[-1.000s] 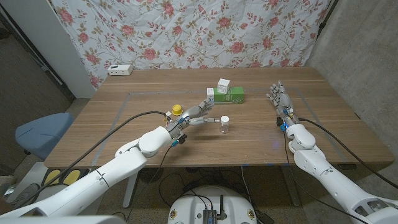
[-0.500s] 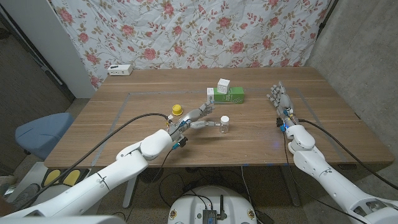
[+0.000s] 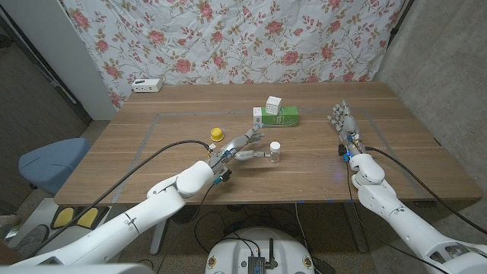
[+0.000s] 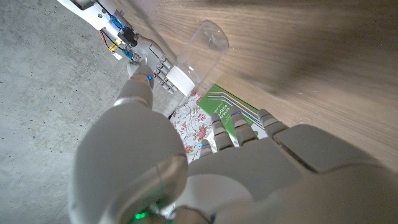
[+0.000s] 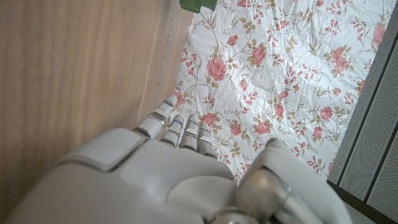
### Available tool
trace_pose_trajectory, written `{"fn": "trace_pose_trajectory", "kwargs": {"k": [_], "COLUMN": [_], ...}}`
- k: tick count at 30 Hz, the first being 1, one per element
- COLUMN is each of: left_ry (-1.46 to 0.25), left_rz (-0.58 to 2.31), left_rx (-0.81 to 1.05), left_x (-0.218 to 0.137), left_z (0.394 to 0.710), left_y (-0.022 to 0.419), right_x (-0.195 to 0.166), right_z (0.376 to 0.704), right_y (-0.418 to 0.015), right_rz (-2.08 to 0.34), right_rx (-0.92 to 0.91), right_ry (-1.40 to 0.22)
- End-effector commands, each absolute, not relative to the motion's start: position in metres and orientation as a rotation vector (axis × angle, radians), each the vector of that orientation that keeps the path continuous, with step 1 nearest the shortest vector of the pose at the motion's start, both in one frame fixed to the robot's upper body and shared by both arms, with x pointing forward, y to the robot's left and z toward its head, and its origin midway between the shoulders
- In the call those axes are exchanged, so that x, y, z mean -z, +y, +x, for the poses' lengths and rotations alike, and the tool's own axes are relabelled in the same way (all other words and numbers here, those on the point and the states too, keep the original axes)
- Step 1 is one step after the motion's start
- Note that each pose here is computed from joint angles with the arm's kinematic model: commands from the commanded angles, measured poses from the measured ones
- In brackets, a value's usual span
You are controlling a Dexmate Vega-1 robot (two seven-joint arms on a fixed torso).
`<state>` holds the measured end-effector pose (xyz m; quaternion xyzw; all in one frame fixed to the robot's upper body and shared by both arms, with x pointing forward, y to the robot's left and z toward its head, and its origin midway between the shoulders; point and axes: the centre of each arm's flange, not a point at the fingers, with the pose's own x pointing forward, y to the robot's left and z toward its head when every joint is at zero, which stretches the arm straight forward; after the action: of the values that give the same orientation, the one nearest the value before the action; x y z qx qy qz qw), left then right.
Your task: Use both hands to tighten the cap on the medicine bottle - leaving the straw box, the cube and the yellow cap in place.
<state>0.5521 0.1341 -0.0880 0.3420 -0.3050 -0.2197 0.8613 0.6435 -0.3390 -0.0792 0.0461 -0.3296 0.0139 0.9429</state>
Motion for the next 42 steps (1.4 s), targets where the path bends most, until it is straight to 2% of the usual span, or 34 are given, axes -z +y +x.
{"fn": "trace_pose_trajectory", "kwargs": {"k": [1,42], "left_ry": [-0.650,-0.658], "left_rz": [0.731,0.739], "left_rx": [0.449,0.465], "left_x": [0.094,0.104], "left_z": [0.559,0.566], "left_y": [0.127,0.110], "right_x": [0.082,0.086], "right_z": [0.642,0.639], "right_y": [-0.343,-0.349], "right_rz": [0.102,0.091], "right_rx": [-0.011,-0.038], "right_ry": [-0.673,-0.674]}}
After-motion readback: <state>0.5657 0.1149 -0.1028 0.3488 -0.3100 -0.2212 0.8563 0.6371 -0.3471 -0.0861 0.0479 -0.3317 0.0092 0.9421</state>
